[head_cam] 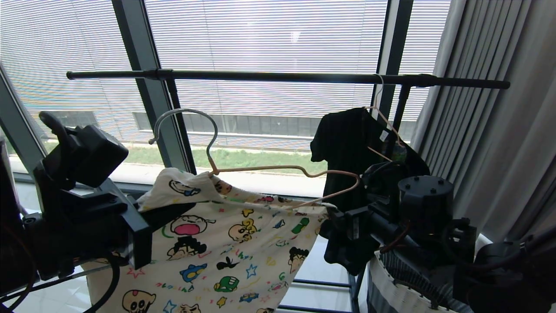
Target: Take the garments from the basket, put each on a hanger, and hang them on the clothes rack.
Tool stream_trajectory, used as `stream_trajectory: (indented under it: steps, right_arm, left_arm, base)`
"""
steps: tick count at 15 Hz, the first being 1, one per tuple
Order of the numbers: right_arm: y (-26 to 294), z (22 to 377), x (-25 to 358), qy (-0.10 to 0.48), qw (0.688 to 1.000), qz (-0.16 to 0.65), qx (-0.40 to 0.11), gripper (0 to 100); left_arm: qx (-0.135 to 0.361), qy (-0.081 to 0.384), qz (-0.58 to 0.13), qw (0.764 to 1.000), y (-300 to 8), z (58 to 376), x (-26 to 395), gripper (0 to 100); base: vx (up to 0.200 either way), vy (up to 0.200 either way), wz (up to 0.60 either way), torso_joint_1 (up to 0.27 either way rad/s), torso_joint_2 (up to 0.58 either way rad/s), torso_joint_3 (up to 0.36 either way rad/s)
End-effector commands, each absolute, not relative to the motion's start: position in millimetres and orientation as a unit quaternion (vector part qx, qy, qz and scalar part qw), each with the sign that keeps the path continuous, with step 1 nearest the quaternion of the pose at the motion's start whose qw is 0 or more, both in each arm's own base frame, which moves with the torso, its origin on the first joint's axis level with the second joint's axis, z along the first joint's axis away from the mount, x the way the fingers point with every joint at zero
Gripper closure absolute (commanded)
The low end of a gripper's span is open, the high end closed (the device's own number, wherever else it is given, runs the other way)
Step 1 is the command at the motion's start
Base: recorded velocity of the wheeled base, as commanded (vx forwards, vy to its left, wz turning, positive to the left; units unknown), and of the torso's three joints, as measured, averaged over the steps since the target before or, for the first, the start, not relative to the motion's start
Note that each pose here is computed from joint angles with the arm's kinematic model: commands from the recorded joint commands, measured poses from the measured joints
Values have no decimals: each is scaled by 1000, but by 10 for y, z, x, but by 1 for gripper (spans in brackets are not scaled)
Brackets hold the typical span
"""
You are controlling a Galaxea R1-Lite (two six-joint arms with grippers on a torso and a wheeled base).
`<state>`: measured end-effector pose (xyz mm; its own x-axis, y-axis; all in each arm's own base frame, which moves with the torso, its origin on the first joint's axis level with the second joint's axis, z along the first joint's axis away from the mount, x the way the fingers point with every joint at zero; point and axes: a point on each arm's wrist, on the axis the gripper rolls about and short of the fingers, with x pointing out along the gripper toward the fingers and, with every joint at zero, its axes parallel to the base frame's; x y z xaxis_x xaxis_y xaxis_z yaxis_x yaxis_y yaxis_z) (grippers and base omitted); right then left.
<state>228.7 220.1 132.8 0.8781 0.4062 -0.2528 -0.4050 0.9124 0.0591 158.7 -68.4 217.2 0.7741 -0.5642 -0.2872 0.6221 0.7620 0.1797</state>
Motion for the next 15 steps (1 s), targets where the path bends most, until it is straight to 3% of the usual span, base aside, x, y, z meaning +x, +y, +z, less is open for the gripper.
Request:
stream_trajectory:
  steps: [1, 10, 12, 13, 15]
  right_arm:
    - [2116, 1395, 2332, 120, 973, 198, -1, 0]
    - [2007, 1444, 2416, 109, 974, 197, -21, 0]
    - [2024, 1508, 2414, 99, 972, 211, -20, 0]
    - [2026, 1561, 2414, 92, 972, 214, -22, 0]
    - [2033, 1770, 2386, 81, 970, 228, -27, 0]
  left_arm:
    - [141, 127, -317, 929, -673, 2060, 1577, 100]
    - [160, 153, -294, 930, -544, 1888, 1553, 100]
    - [186, 163, -301, 921, -534, 1784, 1523, 100]
    - [204, 173, -303, 914, -527, 1701, 1504, 100]
    - [234, 224, -240, 915, -512, 1528, 1546, 100]
  base:
    - [0, 0, 0, 0, 0, 0]
    - [0, 0, 0, 0, 0, 0]
    - [0, 0, 0, 0, 0, 0]
    - [0, 0, 0, 0, 0, 0]
    - [0, 0, 0, 0, 0, 0]
